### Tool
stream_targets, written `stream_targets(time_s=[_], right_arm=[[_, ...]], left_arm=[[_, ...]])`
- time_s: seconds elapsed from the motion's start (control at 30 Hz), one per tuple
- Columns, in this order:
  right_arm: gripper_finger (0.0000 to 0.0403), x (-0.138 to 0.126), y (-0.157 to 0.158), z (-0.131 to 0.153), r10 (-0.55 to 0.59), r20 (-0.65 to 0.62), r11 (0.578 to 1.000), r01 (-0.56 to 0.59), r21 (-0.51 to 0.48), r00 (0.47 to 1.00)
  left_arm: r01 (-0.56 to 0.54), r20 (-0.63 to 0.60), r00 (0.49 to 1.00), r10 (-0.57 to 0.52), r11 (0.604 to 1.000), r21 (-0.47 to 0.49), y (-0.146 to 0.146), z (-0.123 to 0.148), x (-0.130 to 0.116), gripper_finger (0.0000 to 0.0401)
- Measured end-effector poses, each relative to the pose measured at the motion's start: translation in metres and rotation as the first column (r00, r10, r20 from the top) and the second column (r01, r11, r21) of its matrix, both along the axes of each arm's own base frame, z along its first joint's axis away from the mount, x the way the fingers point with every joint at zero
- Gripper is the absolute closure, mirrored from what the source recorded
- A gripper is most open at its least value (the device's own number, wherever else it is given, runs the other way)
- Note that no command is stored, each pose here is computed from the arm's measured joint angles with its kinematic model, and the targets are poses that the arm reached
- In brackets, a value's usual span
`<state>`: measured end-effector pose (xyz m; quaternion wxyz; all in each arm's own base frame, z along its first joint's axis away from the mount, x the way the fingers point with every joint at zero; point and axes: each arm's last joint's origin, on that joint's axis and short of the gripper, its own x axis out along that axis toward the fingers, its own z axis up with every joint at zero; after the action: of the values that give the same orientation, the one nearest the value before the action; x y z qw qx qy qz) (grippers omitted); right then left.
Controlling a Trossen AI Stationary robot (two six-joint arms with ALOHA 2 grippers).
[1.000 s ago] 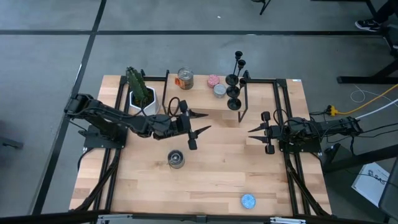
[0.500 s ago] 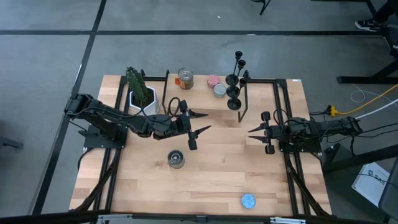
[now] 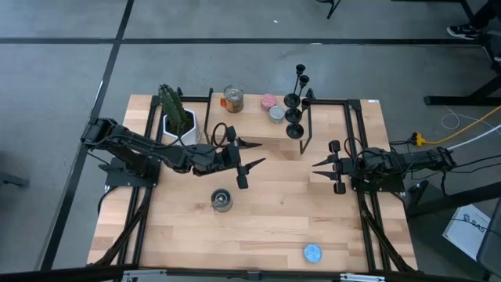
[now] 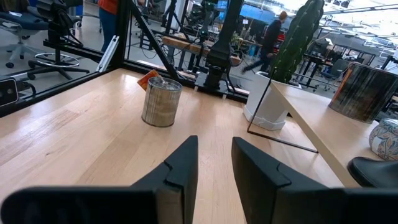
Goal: Pick & Place candle stick holders
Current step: Put the blue scented candle on the shelf
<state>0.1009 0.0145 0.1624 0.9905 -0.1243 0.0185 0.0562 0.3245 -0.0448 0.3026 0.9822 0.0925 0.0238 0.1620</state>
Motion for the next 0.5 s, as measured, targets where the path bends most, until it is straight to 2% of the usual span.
stream_targets(time_s=[0.5], right_arm=[[0.0302, 0.000, 0.000, 0.000, 0.000, 0.000, 1.000, 0.000, 0.000, 1.000]], left_arm=[[-0.037, -0.034, 0.999, 0.037, 0.999, 0.024, 0.013, -0.002, 0.001, 0.0193]])
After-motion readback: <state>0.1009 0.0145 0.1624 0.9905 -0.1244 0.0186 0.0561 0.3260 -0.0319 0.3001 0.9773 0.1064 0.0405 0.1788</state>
